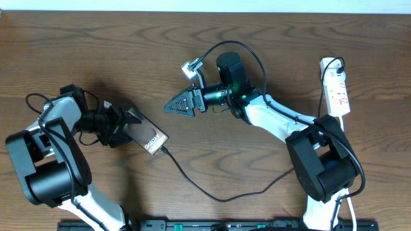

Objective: Plug charger to phone and switch on socket
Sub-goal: 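Open the left gripper and lift it up off the phone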

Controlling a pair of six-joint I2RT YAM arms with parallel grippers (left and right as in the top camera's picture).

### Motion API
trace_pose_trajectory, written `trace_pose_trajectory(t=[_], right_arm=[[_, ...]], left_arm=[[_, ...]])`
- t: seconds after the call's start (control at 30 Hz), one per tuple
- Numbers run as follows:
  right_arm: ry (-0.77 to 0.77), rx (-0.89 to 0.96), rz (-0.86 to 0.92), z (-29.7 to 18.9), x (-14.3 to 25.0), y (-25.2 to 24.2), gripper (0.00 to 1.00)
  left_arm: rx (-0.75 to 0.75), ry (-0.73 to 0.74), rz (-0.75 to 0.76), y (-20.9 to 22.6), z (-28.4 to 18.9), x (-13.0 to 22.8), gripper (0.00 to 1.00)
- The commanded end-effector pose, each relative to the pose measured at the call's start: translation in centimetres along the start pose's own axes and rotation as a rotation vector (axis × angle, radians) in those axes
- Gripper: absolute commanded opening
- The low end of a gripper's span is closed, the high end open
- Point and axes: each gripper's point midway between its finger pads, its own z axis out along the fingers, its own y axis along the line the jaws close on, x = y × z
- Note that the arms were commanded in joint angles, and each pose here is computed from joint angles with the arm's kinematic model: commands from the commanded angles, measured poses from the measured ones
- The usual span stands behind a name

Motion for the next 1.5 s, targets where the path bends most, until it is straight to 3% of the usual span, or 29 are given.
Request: trace_pose_trajectory(t=[0.0,0.3,0.33,0.53,0.87,1.13,1.47], right_arm=[[-0.009,-0.005,-0.038,-0.2,-0.7,0.5,0.99],[-0.009,-0.005,-0.038,-0.2,-0.7,0.5,0.99],[-0.009,-0.005,-0.037,-0.2,-0.7,0.5,0.99],[-0.009,-0.004,-0.037,-0.2,-0.7,0.5,0.99],[-0.009,-0.004,-0.038,-0.2,-0.7,0.5,0.99],[-0.013,0.001,-0.036,-0.3,-0.8,0.4,0.99],[-0.077,0.257,0.220,-3.3,-0.4,-5.8,0.99]], left_arm=[[-0.149,0.017,-0.043,3.9,1.3,0.3,0.69],[-0.148,0.019,-0.004,3.8,1.2,0.3,0.71],[-0.148,0.020,0.002,3.7,1.1,0.4,0.80],[-0.134,-0.024,0.046,2.5,-0.4,0.6,0.83],[-0.041,-0.249,0.212,-2.7,-6.7,1.8,0.84],[0.229,-0.479,0.497,-10.7,-13.5,5.1,0.91],[0.307,-0.598,0.612,-13.2,-17.0,8.3,0.92]])
